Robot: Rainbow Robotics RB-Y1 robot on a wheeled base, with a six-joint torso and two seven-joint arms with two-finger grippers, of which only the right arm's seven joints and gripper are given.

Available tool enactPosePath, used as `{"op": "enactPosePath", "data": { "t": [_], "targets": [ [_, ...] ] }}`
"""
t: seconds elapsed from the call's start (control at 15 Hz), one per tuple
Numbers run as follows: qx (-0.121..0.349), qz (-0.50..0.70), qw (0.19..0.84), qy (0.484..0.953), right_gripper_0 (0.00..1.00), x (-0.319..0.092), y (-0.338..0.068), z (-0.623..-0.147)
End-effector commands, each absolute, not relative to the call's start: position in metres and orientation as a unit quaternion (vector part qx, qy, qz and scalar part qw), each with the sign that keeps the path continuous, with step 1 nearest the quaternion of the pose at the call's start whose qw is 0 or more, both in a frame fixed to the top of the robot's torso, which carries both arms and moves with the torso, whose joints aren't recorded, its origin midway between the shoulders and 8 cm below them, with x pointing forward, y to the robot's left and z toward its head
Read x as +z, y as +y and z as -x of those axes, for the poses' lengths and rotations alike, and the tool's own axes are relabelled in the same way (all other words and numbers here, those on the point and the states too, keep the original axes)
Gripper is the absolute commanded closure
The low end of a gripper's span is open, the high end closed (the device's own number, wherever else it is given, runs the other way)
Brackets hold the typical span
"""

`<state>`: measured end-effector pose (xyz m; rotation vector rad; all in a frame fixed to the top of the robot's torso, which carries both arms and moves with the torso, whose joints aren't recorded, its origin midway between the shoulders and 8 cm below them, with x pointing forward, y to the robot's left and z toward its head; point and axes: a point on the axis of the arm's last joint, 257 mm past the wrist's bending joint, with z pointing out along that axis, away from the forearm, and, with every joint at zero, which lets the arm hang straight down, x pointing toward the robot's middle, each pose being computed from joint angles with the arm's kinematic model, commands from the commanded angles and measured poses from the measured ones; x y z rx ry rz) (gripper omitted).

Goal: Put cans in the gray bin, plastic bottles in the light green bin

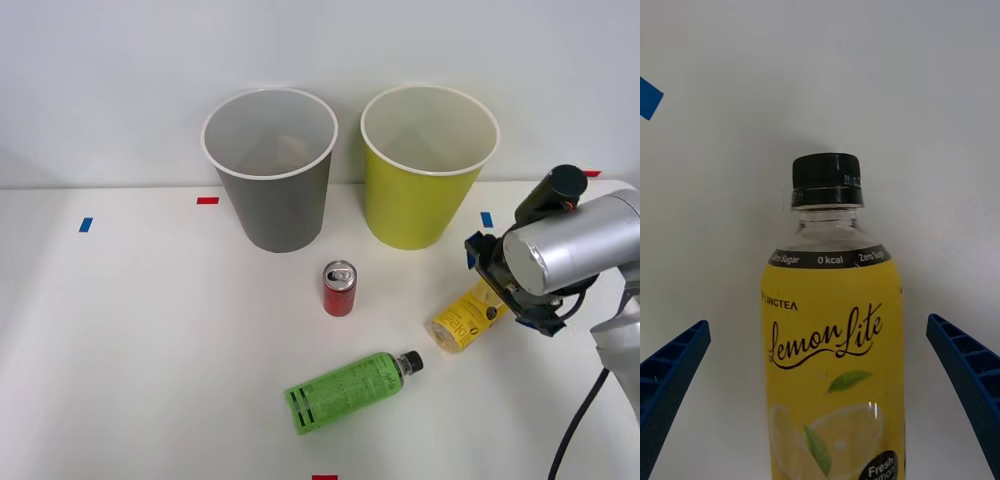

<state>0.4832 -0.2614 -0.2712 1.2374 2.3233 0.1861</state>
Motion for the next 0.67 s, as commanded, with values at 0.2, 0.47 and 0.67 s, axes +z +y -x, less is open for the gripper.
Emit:
{"op": "enactPosePath", "data": {
  "t": [0.2, 0.47, 0.67],
  "targets": [
    [0.045, -0.455, 0.241, 0.856, 0.00, -0.283, -0.273, -0.481],
    [0.029, -0.451, 0.234, 0.861, 0.00, -0.291, -0.276, -0.481],
    [0.027, -0.447, 0.235, 0.863, 0.00, -0.293, -0.275, -0.480]
  ]
}}
